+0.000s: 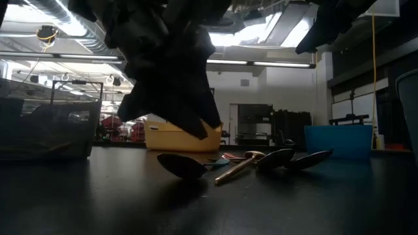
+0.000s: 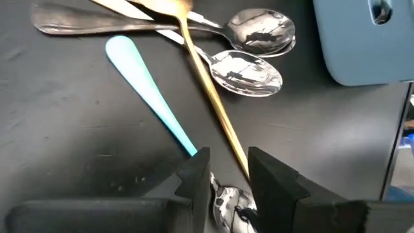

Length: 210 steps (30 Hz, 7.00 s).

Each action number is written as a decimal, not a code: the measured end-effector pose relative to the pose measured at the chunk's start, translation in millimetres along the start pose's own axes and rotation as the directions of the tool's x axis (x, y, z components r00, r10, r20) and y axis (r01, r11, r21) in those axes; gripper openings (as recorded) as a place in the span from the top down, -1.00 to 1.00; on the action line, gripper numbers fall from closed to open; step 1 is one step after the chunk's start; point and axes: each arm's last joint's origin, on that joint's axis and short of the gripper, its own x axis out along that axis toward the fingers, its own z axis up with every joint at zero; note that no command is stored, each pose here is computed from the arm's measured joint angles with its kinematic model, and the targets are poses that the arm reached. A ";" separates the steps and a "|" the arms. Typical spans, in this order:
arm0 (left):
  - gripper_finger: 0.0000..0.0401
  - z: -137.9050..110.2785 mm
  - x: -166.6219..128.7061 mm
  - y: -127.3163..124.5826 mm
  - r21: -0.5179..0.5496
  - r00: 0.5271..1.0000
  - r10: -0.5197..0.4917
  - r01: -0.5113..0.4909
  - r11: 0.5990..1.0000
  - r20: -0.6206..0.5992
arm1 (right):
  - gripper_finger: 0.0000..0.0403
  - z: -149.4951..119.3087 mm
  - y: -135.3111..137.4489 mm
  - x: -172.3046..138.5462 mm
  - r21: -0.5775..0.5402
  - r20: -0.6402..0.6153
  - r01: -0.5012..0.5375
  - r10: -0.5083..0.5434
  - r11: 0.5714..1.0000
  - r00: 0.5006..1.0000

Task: Sort silverware by color (type)
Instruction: Put the light blue spoon into the blue bin

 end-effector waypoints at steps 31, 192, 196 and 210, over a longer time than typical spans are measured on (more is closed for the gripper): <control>0.51 -11.2 32.2 4.7 -0.033 0.998 -0.051 0.050 0.998 -0.043 | 0.67 -0.1 0.0 0.1 0.000 0.000 0.000 0.000 1.000 1.000; 0.99 38.3 -40.6 3.5 0.045 0.987 0.035 -0.042 0.998 0.154 | 0.67 0.6 0.1 0.1 0.002 0.007 -0.001 0.001 1.000 1.000; 0.99 50.6 -44.6 6.1 0.070 0.964 0.066 -0.086 0.994 0.256 | 0.67 1.8 0.2 0.1 0.006 0.018 -0.002 0.002 1.000 1.000; 1.00 103.2 -47.6 17.7 0.162 0.830 0.092 -0.214 0.963 0.550 | 0.67 20.0 1.9 -1.9 0.060 0.200 -0.031 0.019 0.998 0.980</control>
